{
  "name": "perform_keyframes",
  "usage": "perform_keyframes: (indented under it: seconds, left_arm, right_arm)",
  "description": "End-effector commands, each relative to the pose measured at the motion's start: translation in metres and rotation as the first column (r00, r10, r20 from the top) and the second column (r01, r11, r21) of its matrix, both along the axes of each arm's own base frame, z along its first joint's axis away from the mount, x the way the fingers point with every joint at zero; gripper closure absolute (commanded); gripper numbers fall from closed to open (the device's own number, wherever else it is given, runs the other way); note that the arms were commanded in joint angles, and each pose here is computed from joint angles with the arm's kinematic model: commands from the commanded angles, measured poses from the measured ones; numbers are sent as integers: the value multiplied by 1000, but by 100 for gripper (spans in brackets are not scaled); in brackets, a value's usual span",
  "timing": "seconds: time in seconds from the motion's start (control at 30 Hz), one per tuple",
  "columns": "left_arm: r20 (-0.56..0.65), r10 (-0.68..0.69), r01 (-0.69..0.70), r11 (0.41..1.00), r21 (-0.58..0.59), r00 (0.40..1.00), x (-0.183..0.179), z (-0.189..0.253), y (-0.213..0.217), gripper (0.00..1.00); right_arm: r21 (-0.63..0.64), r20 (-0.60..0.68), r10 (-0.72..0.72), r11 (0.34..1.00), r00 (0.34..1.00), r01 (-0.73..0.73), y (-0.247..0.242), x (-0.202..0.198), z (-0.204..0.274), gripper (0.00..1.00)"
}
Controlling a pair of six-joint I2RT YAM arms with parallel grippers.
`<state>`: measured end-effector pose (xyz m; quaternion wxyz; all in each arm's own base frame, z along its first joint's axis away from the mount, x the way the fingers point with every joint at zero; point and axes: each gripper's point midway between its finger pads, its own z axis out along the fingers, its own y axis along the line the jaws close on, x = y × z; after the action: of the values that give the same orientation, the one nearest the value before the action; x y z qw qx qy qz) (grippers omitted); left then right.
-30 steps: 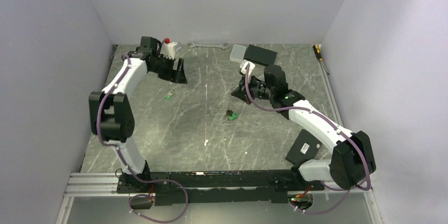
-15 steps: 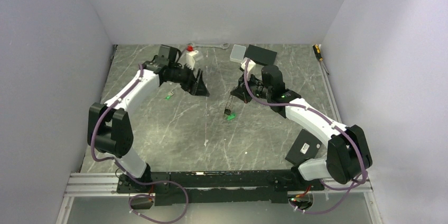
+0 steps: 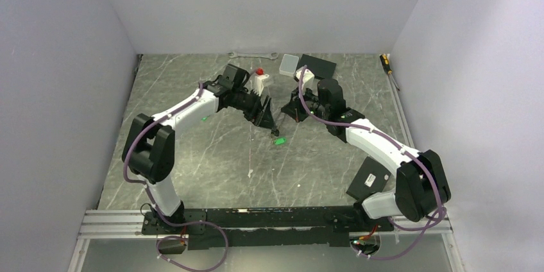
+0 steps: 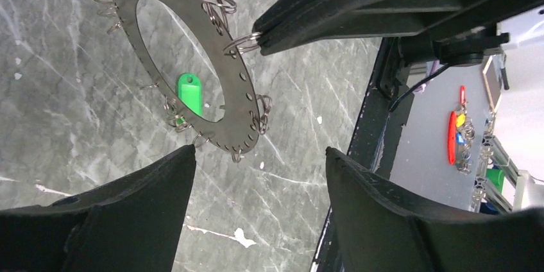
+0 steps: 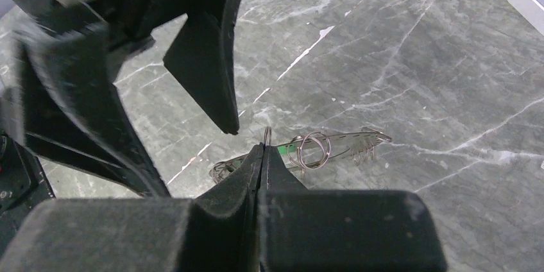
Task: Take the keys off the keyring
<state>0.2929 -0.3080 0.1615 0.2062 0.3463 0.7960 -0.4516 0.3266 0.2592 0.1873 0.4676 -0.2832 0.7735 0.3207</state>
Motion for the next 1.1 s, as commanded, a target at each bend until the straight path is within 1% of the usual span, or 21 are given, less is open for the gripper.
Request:
perform_keyframes:
  seconds: [0.0, 0.27, 0.33, 0.4, 0.5, 0.57, 0.67, 0.83, 0.97, 1.03, 1.07]
  left_arm:
    - [61, 48, -48, 999, -9, 997, 21, 6, -15, 26]
    - [84, 105, -109, 993, 36, 991, 34, -7, -18, 42]
    - [82, 116, -118, 992, 32, 990, 37, -7, -19, 42]
    - [72, 114, -115, 993, 15, 991, 37, -4, -23, 39]
    - [49, 103, -103, 995, -17, 993, 35, 0, -28, 38]
    - [46, 106, -105, 994, -23, 993, 36, 1, -30, 38]
    - [53, 118, -117, 993, -11, 992, 40, -2, -31, 42]
    - [66, 129, -131, 991, 17, 989, 41, -9, -29, 58]
    - [75, 125, -127, 992, 23, 989, 41, -9, -28, 78]
    - [80, 111, -112, 994, 12, 991, 40, -7, -30, 93]
    - [85, 101, -103, 995, 9, 991, 39, -5, -30, 98]
  right_arm:
    - [58, 53, -14, 998, 998, 11, 4, 8, 19, 100]
    - [69, 43, 11, 998, 999, -14, 8, 5, 20, 100]
    - [73, 37, 19, 997, 999, -22, 9, 3, 19, 100]
    - [75, 30, 20, 997, 999, -22, 9, 4, 16, 100]
    - [73, 20, 19, 997, 1000, -20, 10, 4, 12, 100]
    - [74, 21, 16, 997, 1000, -17, 10, 4, 13, 100]
    - [78, 22, 19, 997, 1000, -21, 10, 4, 14, 100]
    - [83, 23, 25, 996, 999, -27, 11, 2, 16, 100]
    - [81, 25, 27, 996, 999, -29, 11, 3, 17, 100]
    - [77, 26, 23, 997, 999, -25, 10, 4, 17, 100]
    - [72, 25, 23, 997, 999, -24, 9, 3, 17, 100]
